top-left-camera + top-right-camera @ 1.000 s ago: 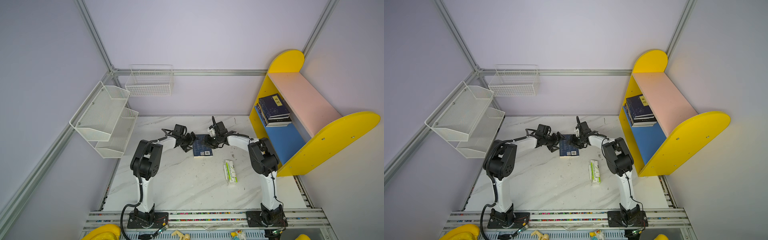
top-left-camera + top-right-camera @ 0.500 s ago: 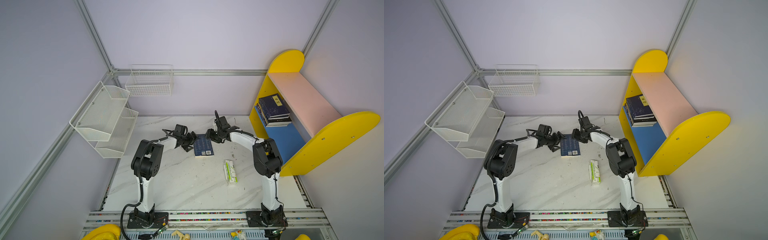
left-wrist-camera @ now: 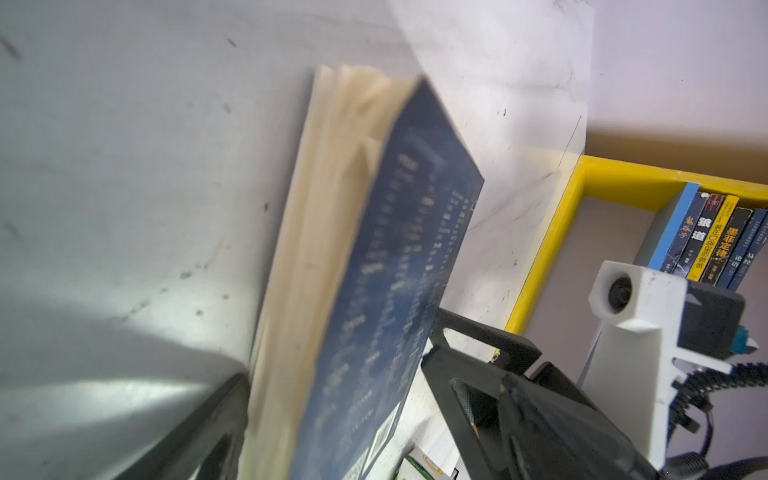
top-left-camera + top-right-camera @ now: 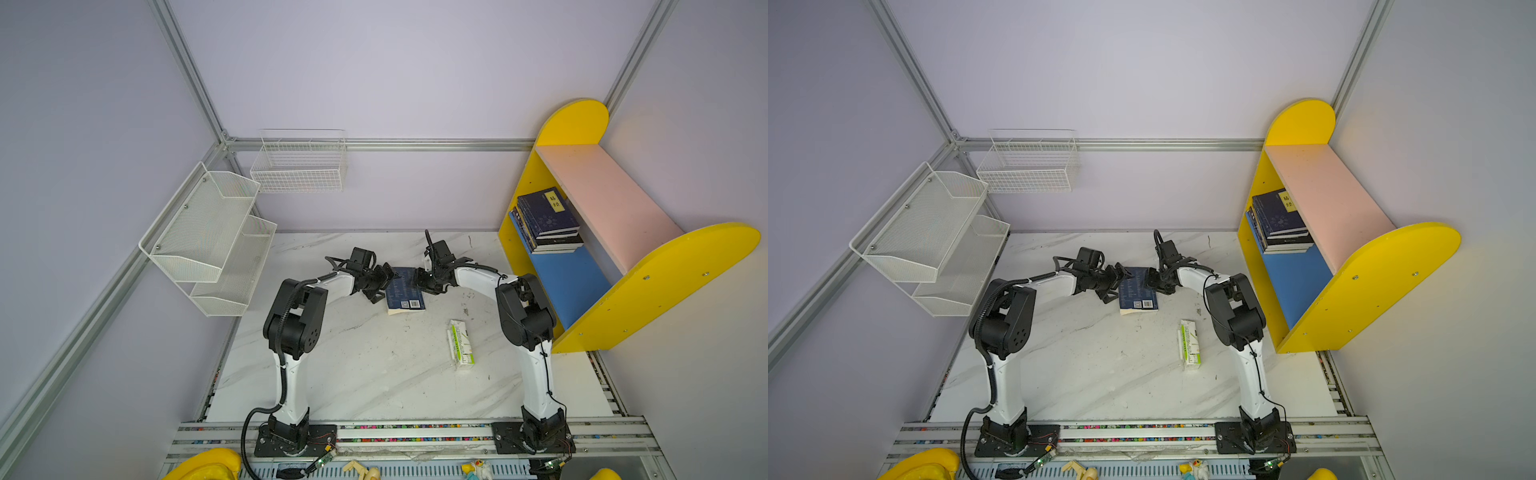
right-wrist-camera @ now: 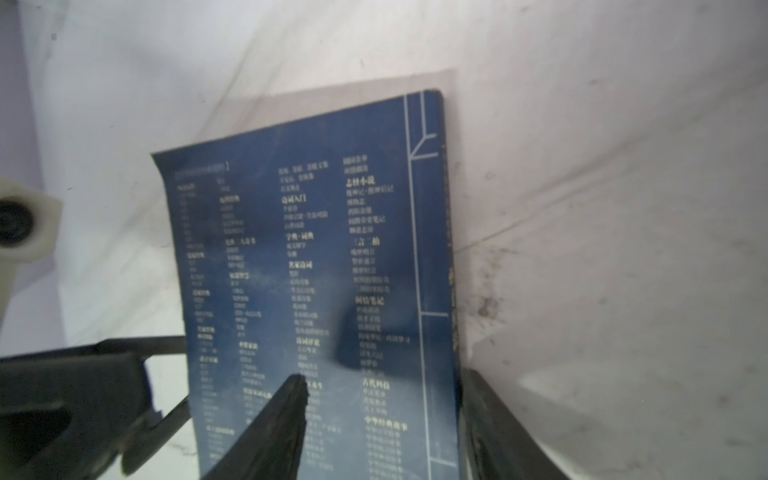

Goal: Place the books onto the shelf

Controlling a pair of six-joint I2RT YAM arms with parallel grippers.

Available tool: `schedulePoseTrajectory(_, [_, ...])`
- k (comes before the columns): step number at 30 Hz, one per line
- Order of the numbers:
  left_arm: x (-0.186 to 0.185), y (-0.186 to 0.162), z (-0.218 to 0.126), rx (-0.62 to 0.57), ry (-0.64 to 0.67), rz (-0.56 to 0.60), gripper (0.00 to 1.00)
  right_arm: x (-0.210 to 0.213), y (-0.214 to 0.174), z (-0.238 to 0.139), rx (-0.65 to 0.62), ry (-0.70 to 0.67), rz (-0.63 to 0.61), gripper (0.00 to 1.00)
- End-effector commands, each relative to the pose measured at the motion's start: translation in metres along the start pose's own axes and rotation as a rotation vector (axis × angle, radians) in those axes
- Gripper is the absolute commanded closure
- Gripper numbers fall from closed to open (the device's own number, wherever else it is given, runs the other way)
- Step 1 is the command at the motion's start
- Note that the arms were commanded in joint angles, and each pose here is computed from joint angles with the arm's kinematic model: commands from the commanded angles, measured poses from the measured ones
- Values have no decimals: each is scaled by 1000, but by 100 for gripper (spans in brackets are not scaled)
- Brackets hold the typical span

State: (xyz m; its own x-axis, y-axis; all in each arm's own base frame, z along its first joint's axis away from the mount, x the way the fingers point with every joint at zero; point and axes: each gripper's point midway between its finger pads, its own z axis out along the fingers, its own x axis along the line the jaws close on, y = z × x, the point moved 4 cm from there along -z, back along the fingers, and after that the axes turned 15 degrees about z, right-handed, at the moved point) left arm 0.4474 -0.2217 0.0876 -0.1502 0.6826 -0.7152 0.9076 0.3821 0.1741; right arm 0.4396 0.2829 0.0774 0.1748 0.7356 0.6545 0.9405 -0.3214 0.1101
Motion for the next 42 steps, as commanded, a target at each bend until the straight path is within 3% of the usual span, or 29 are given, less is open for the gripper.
schedulePoseTrajectory(1, [-15,-11,20,50,-48,3,8,65,-25,-18,157,353,-38,39])
schedulePoseTrajectory(5, [-16,-11,21,40,-74,-13,8,88,-2,-66,106,565,9,40])
schedulePoseTrajectory(7, [-17,-10,20,34,-75,-11,8,92,6,-79,85,608,17,41])
schedulePoseTrajectory(17, [-17,-11,17,22,-73,-11,8,78,19,-76,-11,477,57,63])
schedulePoseTrajectory(19, [-17,-10,17,22,-72,-11,8,69,20,-72,-25,394,49,63])
schedulePoseTrajectory(25, [-22,-7,14,13,-85,0,8,57,9,-60,-28,260,0,47])
schedulePoseTrajectory(29, [-28,-6,6,2,-81,24,8,63,2,-51,-18,271,-19,46])
schedulePoseTrajectory(34, [-13,-1,-14,-43,18,39,8,69,4,-45,-23,306,-9,47])
schedulePoseTrajectory(42, [-6,15,-51,-120,32,58,12,80,11,-50,-54,303,-29,43])
